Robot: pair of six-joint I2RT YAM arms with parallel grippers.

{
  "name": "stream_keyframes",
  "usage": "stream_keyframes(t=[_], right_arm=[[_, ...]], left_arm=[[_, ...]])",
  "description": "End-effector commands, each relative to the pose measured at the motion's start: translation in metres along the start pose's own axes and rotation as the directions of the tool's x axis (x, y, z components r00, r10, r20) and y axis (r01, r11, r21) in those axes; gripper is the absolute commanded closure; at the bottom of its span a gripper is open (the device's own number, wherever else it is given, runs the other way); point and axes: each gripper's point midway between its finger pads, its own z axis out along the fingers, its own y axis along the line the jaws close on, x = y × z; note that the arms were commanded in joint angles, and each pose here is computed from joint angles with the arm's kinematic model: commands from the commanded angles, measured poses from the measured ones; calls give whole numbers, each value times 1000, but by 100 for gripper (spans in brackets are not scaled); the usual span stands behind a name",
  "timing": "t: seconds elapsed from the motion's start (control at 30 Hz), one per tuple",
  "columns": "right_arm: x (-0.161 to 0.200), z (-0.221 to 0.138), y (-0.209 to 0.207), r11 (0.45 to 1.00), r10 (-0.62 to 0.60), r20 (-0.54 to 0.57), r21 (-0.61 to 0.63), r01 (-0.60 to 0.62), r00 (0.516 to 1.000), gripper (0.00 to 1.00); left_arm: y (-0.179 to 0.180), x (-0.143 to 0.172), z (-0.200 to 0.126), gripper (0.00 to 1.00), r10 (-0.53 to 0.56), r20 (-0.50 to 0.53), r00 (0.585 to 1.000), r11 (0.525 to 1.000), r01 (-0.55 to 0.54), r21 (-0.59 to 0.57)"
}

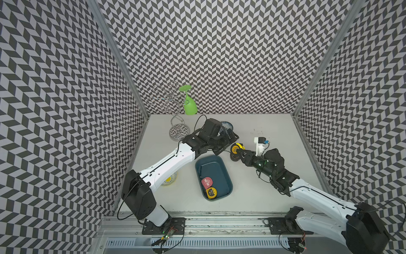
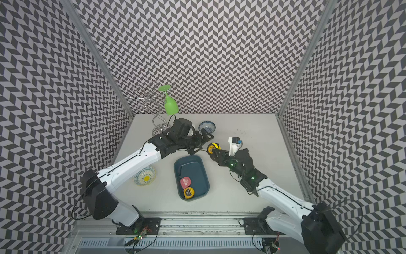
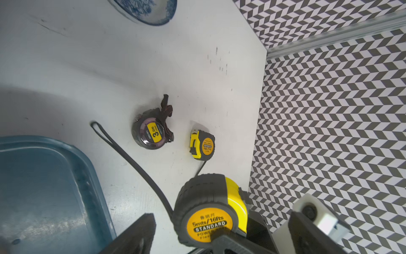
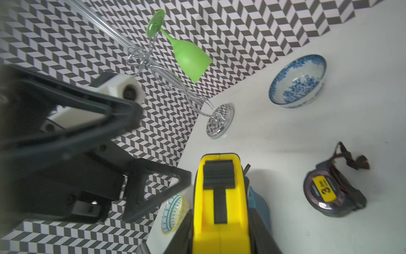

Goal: Take the tape measure out of the storage box
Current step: Place the tape measure at the center of the board.

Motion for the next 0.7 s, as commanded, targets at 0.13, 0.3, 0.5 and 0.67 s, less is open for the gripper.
stream_keyframes(t=[0.13,0.3,0.5,0.67], right_arm=[[4,-27,-33,990,142,5,0,-142,990,83],[29,-34,-66,976,214,-67,61,-210,975,83],[72,-43,-107,930,354,-128,149,-335,926,83],[87,-49,-125,902,411,-148,206,-378,900,83]], left_arm=[[38,-16,-31,0,58,74,996,996,-52,-78],[48,-20,-34,0,66,79,995,993,-57,-102],[56,-18,-36,0,80,69,994,989,-71,-130],[68,-15,-37,0,109,52,993,980,-98,-173]])
